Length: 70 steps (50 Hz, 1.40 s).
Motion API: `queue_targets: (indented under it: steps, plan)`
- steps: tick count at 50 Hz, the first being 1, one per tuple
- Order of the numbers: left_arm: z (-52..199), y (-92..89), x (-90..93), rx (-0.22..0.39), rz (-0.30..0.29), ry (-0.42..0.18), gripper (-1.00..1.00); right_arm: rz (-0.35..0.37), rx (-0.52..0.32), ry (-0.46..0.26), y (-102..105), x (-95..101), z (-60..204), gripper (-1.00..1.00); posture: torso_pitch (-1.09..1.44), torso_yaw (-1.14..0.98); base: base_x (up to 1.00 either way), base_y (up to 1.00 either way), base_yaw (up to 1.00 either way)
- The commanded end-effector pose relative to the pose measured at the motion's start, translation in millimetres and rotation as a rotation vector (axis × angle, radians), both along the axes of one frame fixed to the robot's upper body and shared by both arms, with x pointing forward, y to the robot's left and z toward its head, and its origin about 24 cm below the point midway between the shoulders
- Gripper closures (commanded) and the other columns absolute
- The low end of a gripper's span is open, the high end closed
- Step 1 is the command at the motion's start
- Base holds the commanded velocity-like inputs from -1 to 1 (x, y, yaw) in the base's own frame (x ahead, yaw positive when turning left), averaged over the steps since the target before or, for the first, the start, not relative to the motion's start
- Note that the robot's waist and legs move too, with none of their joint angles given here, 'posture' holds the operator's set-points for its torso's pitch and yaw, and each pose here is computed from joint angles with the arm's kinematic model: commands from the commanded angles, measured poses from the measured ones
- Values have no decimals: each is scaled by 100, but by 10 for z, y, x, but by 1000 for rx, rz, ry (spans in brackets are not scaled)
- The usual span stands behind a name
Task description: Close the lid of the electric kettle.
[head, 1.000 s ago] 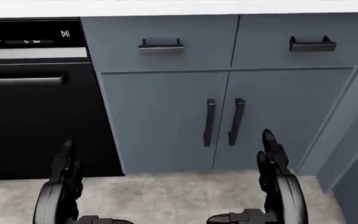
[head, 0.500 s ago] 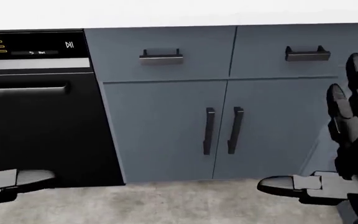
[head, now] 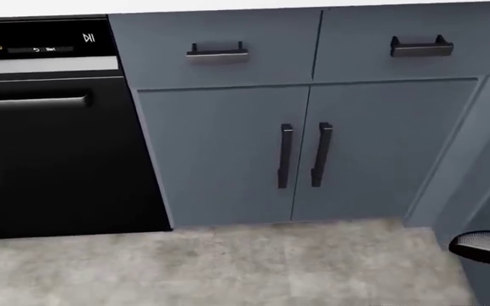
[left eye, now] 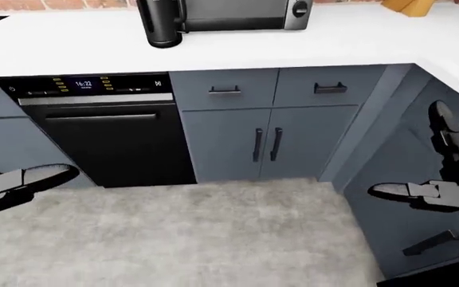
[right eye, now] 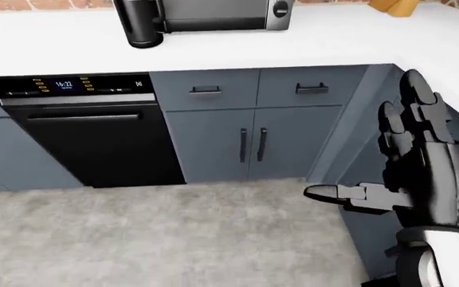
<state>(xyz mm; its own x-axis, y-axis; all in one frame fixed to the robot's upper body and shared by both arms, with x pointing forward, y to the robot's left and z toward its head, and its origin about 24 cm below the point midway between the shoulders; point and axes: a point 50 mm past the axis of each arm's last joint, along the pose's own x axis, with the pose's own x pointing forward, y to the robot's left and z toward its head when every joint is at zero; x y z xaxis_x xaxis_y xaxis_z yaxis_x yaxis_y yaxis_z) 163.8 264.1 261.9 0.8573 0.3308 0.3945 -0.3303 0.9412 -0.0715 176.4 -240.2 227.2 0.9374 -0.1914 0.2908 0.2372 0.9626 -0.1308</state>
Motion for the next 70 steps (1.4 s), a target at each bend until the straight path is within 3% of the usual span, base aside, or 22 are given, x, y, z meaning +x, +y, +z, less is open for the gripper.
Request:
queue_targets:
  steps: [1, 12, 24, 44, 70]
  plan:
    - [92, 3, -49, 30, 12, -65, -100, 4, -22, -61, 7, -52, 100, -95, 0, 0, 0, 0, 0]
    - [76, 177, -101, 22, 67, -62, -100, -19, -35, -53, -28, -75, 91, -95, 0, 0, 0, 0, 0]
    - [58, 236, -120, 10, 80, -62, -100, -54, -46, -53, -100, -112, 98, -95, 0, 0, 0, 0, 0]
    - [22, 209, -92, 14, 69, -51, -100, -69, -92, -31, -80, -79, 38, -96, 0, 0, 0, 3, 0]
    - [4, 183, -67, 21, 58, -46, -100, -77, -88, -27, -89, -77, 13, -95, 0, 0, 0, 17, 0]
